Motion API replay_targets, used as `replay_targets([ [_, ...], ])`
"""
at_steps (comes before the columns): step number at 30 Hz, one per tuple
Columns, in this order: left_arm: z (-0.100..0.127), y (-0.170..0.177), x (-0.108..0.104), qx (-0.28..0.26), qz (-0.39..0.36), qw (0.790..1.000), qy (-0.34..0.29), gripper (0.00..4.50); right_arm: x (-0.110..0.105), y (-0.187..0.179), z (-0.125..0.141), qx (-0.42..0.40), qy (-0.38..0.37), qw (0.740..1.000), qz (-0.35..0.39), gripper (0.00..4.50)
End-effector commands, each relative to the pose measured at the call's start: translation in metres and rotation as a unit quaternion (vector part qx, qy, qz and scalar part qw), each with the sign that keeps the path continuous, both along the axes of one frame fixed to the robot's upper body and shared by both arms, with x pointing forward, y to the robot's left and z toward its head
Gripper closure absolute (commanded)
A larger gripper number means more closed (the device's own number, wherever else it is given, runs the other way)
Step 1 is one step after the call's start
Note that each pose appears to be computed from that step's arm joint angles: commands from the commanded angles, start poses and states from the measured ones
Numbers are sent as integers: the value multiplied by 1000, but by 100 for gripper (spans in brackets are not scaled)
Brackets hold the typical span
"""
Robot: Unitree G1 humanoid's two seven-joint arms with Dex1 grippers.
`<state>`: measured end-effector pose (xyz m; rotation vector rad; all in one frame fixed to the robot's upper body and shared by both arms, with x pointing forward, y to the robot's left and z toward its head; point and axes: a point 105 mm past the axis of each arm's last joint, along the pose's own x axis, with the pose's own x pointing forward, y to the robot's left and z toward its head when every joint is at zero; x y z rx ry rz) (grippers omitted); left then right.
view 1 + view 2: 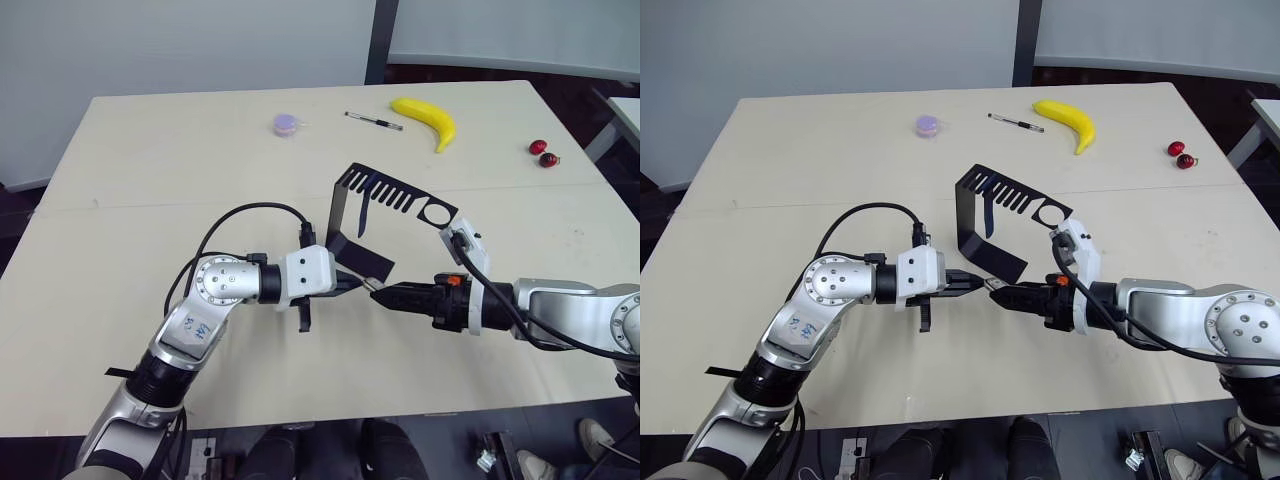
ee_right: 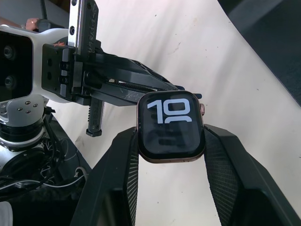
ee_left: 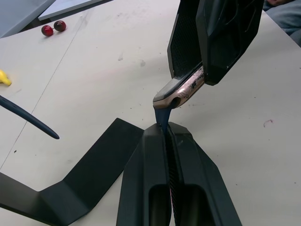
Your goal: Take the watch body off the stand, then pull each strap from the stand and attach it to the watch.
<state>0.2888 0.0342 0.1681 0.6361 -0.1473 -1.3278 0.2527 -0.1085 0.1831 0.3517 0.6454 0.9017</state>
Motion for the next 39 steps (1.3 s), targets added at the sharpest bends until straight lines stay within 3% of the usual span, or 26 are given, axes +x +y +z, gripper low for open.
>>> replay_targets([
  [1, 9, -4, -6, -14, -19, 1000, -18, 444, -2, 0, 3, -5, -9, 1000, 8, 301],
  [23, 10, -6, -6, -18, -22, 999, -18, 444, 0, -2, 4, -9, -14, 1000, 5, 301],
  [28, 3, -2, -2, -7, -7, 1000, 6, 444, -1, 0, 12, -5, -36, 999, 17, 301],
  [31, 0, 14, -3, 1, -7, 999, 51, 349, -5, 2, 20, -39, -103, 993, 51, 301],
  [35, 8, 40, -18, -3, -43, 988, 149, 147, -16, 5, 21, -102, -199, 968, 112, 301],
  [38, 25, 54, -29, -19, -76, 980, 182, 4, -22, 6, 19, -142, -286, 934, 160, 301],
  [39, 28, 57, -29, -21, -75, 980, 181, 1, -25, 6, 18, -152, -310, 922, 176, 301],
])
